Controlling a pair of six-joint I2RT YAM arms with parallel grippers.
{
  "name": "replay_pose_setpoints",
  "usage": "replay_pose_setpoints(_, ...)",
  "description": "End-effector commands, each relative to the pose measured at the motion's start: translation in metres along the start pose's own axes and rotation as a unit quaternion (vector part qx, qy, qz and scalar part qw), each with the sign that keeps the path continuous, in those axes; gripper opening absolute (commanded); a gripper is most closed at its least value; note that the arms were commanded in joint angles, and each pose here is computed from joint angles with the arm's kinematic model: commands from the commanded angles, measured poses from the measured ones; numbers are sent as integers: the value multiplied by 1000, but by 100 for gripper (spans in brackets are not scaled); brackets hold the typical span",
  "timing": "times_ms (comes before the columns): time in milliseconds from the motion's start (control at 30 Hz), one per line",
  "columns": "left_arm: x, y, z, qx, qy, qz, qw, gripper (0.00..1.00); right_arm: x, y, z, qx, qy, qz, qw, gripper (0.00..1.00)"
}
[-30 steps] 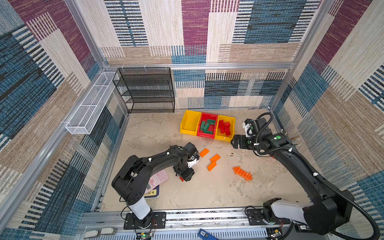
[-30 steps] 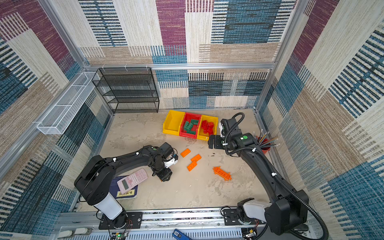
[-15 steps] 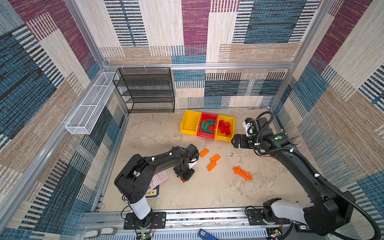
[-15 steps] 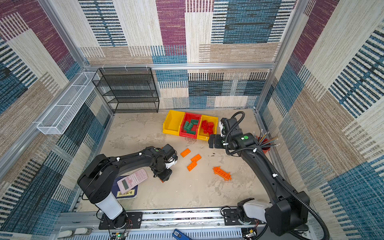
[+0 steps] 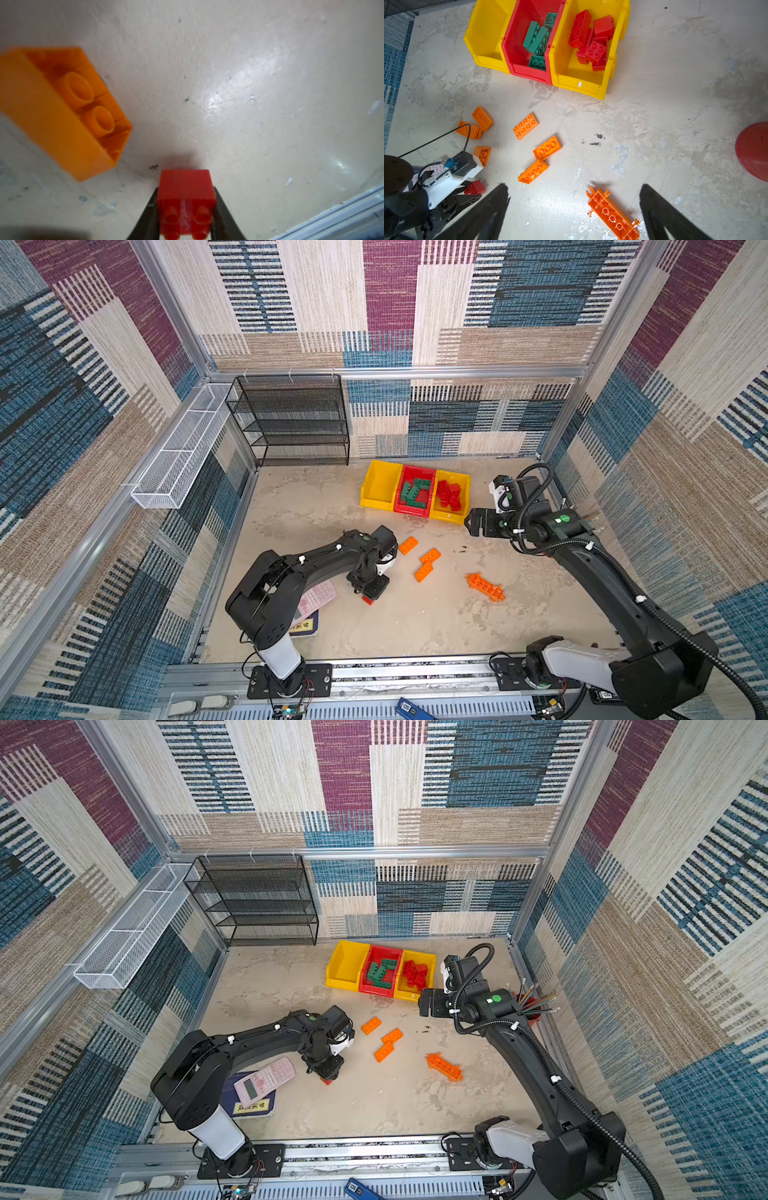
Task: Sort the legos into containers by color
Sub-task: 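Carry the red 2x2 brick with the left gripper and drop it into the yellow bin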
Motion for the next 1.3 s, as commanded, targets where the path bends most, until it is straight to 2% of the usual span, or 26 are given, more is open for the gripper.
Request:
replay_pose_setpoints(0,22,15,-2,-8,-6,-29,1000,16,7,6,2,-13,1,-16,1000,100)
replay_pose_setpoints(100,41,40,-1,-22,-2,-60,998,16,13,8,2,-17,-1,-24,1000,100)
replay_pose_setpoints(367,75,134,2,-60,-25,-143,988,16,26,4,-3,-31,-10,-34,999,100)
replay_pose_setpoints(500,81,178,1,-67,-51,-191,978,16,33,-3,-9,-43,-17,-39,998,100)
replay_pose_setpoints(733,82,245,8,-45,-84,-257,962,16,49,-18,-20,-71,-27,-49,996,100)
replay_pose_setpoints(933,87,294,23,6,-111,-353,929,18,57,-23,-24,-93,-24,-58,994,100)
replay_pose_setpoints(1067,86,315,38,45,-124,-394,909,19,60,-23,-25,-101,-26,-65,992,100)
replay_pose_setpoints(1267,90,339,54,82,-163,-464,867,20,61,-25,-26,-120,-21,-71,990,100)
Point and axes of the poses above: each gripper's point midway between its finger pads, its own x axis back along the fingers, its own z axis along the line the jaws close on, y = z × x, the point moved 6 cm from there along x, back along the fingers, and after that the axes turned 11 degrees about -x, right-handed, at the moved point
